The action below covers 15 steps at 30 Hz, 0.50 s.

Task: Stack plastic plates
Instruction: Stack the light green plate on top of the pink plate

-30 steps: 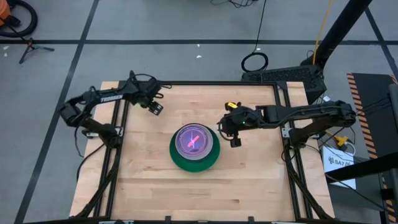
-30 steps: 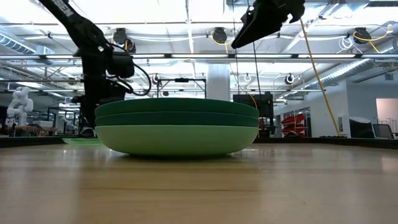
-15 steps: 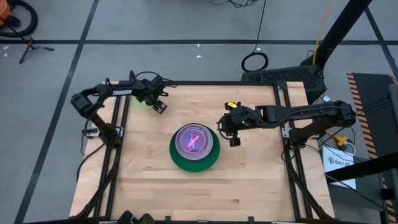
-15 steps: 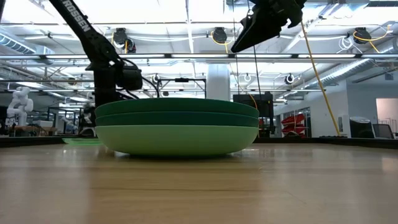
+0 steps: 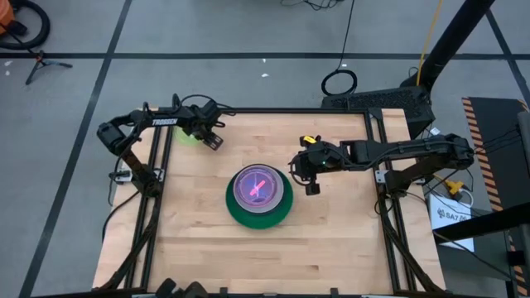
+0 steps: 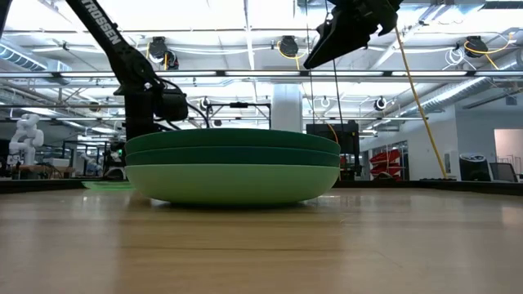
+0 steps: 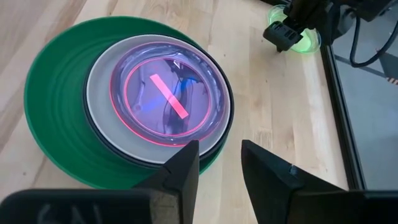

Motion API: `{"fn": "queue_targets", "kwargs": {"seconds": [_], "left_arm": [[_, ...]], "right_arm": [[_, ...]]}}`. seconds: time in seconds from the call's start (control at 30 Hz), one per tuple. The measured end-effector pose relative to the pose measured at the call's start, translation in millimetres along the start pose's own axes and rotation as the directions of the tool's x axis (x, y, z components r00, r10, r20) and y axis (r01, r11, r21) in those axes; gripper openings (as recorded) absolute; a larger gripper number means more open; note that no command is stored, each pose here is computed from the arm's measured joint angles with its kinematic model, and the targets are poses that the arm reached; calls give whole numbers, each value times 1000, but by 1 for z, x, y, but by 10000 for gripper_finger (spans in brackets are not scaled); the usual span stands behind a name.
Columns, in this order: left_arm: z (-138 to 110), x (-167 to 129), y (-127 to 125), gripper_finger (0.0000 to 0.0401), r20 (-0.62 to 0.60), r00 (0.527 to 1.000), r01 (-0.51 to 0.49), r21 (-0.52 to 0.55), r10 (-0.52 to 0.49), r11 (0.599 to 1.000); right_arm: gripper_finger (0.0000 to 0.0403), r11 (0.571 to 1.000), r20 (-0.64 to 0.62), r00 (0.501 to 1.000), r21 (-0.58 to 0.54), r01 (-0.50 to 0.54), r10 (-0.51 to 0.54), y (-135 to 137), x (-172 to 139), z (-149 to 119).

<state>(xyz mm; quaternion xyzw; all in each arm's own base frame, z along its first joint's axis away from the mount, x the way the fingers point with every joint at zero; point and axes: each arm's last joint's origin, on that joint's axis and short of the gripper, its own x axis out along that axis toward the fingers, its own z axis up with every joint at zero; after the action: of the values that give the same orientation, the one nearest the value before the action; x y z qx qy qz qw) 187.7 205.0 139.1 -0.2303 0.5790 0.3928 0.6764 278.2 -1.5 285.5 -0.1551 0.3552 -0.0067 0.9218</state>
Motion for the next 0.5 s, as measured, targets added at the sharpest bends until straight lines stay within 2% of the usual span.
{"fn": "queue_targets", "kwargs": {"seconds": [0.2,0.5], "left_arm": [[2,1,0,93,21,999,-25,-16,25,1000],[1,1,0,52,18,1000,-24,-21,25,999]], "right_arm": [[116,1000,0,1000,8,0,0,0,0,0],[116,1000,-4,1000,23,-1,1,0,0,0]]}}
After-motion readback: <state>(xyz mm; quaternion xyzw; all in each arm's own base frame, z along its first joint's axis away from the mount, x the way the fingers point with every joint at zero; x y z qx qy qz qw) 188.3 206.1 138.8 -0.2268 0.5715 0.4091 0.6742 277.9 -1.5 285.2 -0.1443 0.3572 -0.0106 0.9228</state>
